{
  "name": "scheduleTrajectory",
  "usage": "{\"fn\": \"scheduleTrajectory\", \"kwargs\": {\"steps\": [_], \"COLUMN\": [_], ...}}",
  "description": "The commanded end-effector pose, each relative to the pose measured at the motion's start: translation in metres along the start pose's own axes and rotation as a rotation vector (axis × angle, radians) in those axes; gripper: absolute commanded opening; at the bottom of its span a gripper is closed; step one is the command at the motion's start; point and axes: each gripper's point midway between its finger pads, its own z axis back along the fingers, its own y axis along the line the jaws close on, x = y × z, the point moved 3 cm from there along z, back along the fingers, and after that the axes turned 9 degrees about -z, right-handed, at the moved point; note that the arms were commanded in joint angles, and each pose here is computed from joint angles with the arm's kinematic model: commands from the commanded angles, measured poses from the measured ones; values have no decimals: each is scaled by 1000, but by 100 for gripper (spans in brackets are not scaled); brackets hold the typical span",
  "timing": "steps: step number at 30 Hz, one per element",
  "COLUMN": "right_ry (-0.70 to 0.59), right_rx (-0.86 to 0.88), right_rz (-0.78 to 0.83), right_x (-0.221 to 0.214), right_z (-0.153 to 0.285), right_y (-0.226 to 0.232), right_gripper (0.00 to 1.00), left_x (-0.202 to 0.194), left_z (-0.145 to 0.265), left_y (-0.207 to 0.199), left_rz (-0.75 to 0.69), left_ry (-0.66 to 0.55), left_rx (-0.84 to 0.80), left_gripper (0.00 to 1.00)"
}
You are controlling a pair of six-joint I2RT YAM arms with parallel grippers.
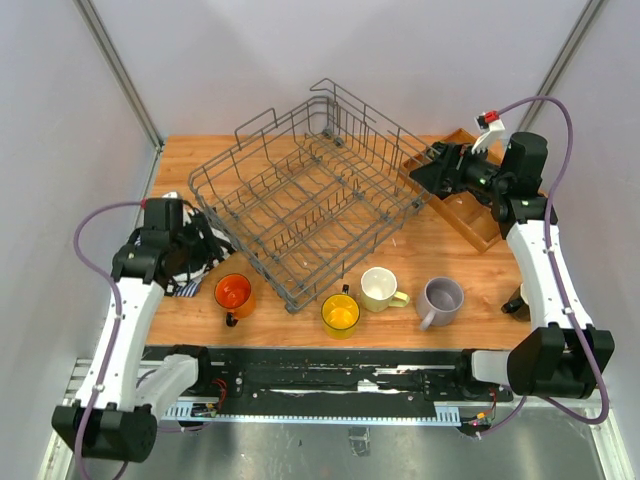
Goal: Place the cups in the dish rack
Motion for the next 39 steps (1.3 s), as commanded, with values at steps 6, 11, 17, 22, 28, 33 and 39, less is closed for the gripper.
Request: {"fn": "scheduleTrajectory", "kwargs": {"steps": [6,11,17,22,28,33,39], "right_ry": [-37,-37,-37,-35,-46,-63,-71], "right_rx": [75,80,83,93,83,69,70], "right_rz": [38,33,37,27,23,22,24], "right_x": [13,9,8,9,11,13,16], "right_z": [5,5,4,1,0,-1,-1], "right_y": [26,24,24,23,21,19,20], "right_gripper": [98,98,98,99,99,99,99], "left_x": [-46,-66,-74,-80,-86,-92,-99], "left_z": [-18,-39,-52,-59,-66,-71,-76], "left_y": [15,18,19,20,21,20,18], "left_rz": [206,187,196,195,197,194,172], "left_ry": [92,144,154,194,230,263,313], "left_rx": [115,123,124,139,148,152,152], "left_gripper": [67,63,60,54,56,52,49]}}
